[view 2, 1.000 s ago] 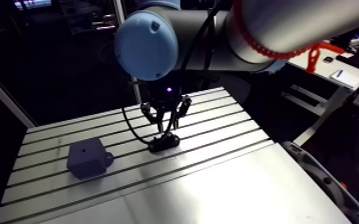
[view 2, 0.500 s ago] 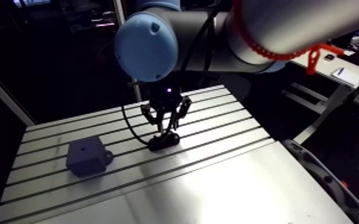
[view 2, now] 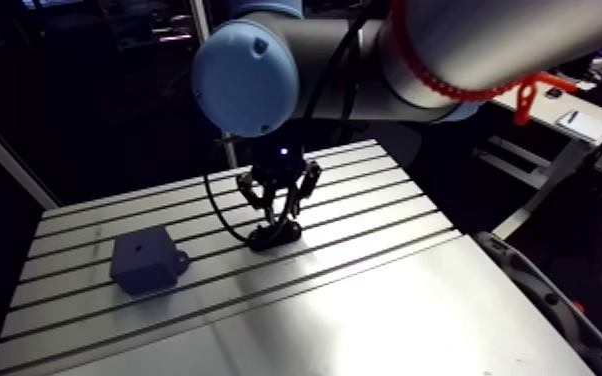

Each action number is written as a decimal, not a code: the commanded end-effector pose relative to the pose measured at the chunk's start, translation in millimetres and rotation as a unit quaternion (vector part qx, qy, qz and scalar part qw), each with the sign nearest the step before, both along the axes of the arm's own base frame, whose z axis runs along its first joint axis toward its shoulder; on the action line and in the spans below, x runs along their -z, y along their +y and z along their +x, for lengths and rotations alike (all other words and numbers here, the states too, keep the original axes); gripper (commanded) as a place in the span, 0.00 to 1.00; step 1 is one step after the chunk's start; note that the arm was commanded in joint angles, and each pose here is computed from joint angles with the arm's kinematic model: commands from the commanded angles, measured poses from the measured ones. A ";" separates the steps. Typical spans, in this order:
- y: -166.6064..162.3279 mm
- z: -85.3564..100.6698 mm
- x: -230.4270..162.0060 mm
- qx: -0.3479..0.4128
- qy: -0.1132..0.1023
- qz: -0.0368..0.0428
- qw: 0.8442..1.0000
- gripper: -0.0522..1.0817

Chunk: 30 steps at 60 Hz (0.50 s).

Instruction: Pick up the M10 bolt and insert it into the hole until fully seated.

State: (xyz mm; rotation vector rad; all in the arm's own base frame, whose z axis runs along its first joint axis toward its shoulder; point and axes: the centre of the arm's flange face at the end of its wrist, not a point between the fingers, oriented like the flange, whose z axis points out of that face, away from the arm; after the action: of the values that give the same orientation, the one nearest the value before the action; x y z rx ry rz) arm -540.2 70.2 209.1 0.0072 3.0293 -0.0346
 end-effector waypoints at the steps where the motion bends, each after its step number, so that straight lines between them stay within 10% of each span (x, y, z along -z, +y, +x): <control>1: 0.0 0.5 0.6 0.000 -0.001 0.000 1.000 0.51; 30: -0.9 0.2 2.2 0.000 -0.002 -0.001 1.000 0.52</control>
State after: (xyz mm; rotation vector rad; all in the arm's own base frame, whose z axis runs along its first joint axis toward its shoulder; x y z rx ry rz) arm -539.9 70.0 208.4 0.0083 3.0277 -0.0349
